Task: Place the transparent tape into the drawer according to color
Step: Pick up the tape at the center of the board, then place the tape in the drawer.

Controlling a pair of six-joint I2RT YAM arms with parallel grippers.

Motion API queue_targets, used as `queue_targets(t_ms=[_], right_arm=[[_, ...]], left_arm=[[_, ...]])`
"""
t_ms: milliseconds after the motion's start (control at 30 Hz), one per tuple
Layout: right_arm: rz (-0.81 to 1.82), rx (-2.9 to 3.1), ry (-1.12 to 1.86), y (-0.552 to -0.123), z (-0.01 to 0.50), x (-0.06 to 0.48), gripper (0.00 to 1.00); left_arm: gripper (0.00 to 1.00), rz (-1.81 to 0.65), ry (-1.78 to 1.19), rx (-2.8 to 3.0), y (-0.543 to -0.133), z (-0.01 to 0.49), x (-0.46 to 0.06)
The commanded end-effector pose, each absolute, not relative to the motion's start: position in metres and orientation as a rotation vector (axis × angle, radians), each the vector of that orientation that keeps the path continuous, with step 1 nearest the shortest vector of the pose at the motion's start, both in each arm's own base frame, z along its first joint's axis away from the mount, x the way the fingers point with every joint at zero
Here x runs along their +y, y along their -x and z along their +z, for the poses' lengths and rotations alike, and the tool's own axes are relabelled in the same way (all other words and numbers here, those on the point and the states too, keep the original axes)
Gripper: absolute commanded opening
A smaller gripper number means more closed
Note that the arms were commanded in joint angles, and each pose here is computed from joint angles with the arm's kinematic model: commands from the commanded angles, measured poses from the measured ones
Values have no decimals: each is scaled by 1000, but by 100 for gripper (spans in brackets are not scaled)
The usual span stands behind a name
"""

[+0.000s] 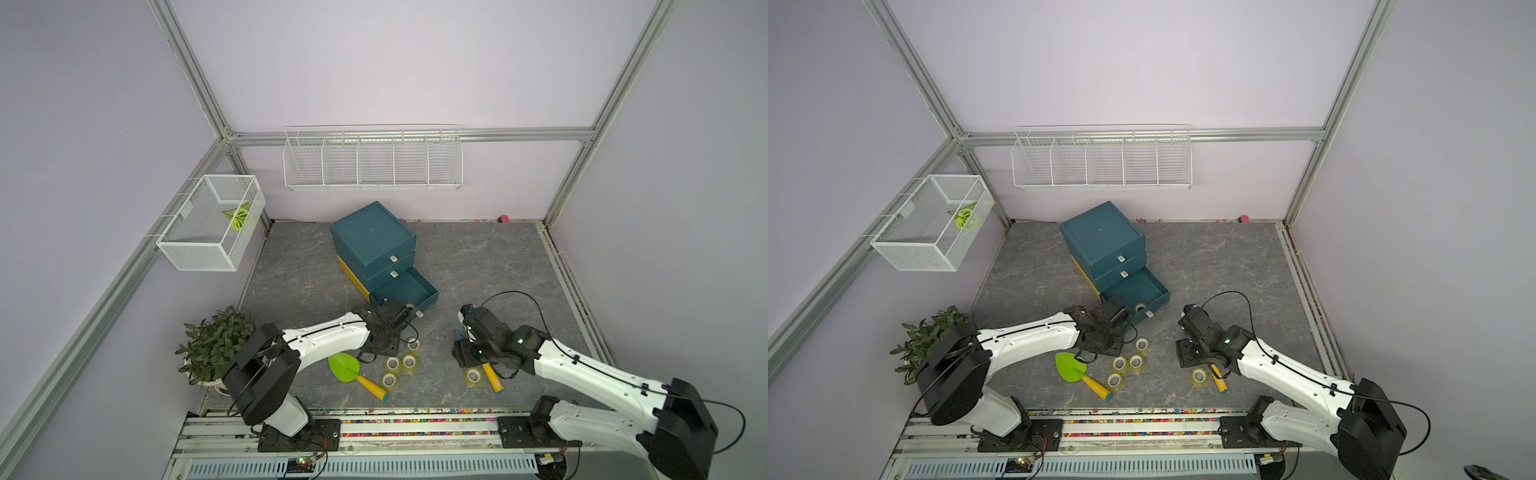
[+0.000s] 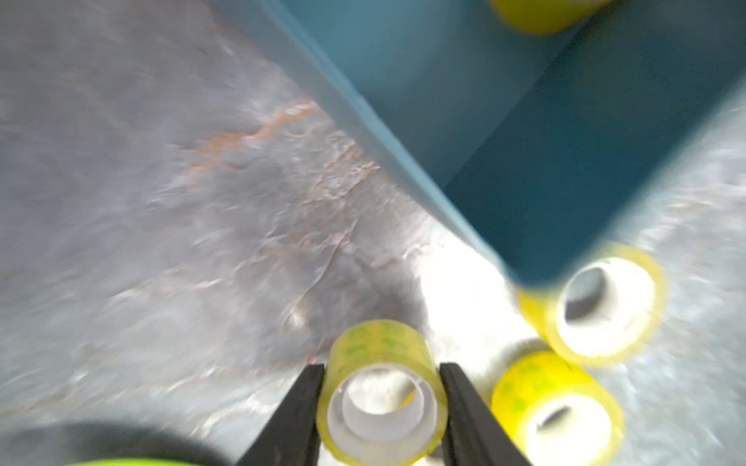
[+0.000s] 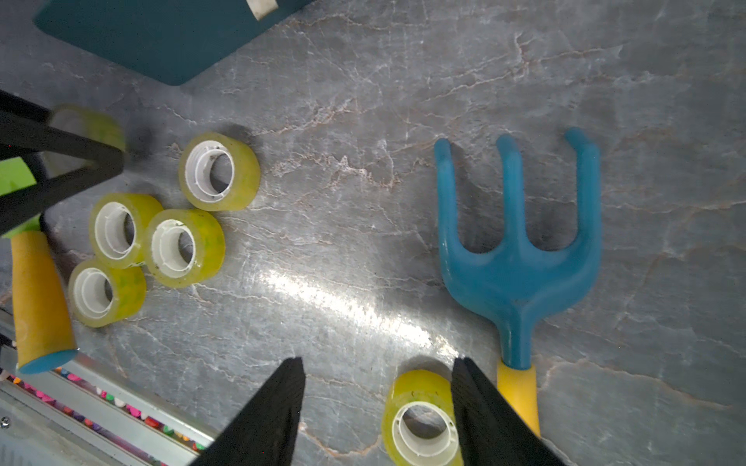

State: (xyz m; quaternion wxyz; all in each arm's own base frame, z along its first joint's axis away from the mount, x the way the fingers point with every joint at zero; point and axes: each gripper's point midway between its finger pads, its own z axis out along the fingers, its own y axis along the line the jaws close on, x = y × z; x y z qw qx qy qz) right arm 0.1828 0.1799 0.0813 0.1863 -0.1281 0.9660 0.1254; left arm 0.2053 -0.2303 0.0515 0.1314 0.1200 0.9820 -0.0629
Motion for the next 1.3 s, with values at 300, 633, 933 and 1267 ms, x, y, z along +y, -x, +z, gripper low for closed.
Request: queue_targets(t_ms=[300, 633, 933, 1267], right_arm=[[332, 2685, 334, -191, 89, 181, 63], [332, 2683, 316, -189, 88, 177, 63], [343, 2683, 334, -187, 83, 178, 63], [345, 2693, 335, -184, 83, 177, 64]], left_arm=[[45, -330, -307, 2552, -249, 162, -255], [47, -151, -221, 2516, -326, 152, -291], [47, -137, -150, 2607, -345, 109, -286], [58, -126, -150, 2659, -345, 93, -285]])
